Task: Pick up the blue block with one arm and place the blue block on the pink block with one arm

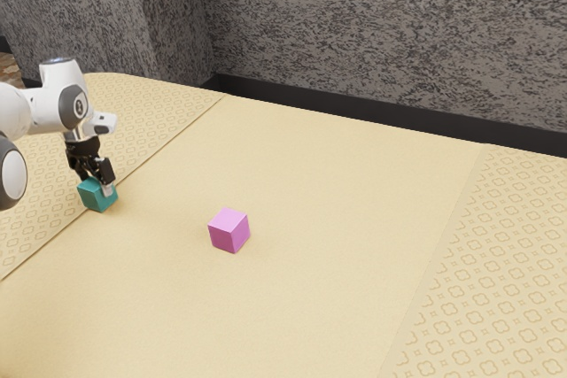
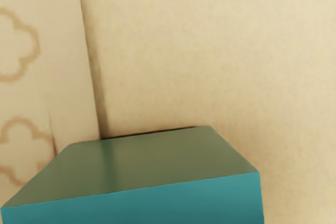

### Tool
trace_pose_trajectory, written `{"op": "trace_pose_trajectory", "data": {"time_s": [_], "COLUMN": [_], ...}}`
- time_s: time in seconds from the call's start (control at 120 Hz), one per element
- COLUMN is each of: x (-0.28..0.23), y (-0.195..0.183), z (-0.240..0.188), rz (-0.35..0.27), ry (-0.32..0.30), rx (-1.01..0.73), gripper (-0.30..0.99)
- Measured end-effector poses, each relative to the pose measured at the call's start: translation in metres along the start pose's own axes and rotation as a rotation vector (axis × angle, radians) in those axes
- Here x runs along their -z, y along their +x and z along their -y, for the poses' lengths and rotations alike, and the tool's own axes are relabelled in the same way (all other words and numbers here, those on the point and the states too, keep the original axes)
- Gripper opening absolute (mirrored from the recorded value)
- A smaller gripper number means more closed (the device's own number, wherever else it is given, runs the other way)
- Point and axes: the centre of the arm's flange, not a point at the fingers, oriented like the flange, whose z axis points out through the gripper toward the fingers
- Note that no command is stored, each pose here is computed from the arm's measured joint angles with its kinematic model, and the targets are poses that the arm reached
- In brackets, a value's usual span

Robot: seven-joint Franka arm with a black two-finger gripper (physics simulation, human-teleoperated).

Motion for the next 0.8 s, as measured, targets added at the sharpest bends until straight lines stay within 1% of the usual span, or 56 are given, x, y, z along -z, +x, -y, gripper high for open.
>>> {"op": "trace_pose_trajectory", "data": {"time_s": [0.467,0.658,0.8], "x": [-0.004,-0.0039,-0.0038], "y": [-0.0005,-0.0004,-0.0003], "z": [0.0005,0.0004,0.0006], "rz": [0.003,0.003,0.003], "ry": [-0.006,-0.007,-0.004], "rx": [-0.002,-0.003,-0.004], "gripper": [0.69,0.49,0.41]}}
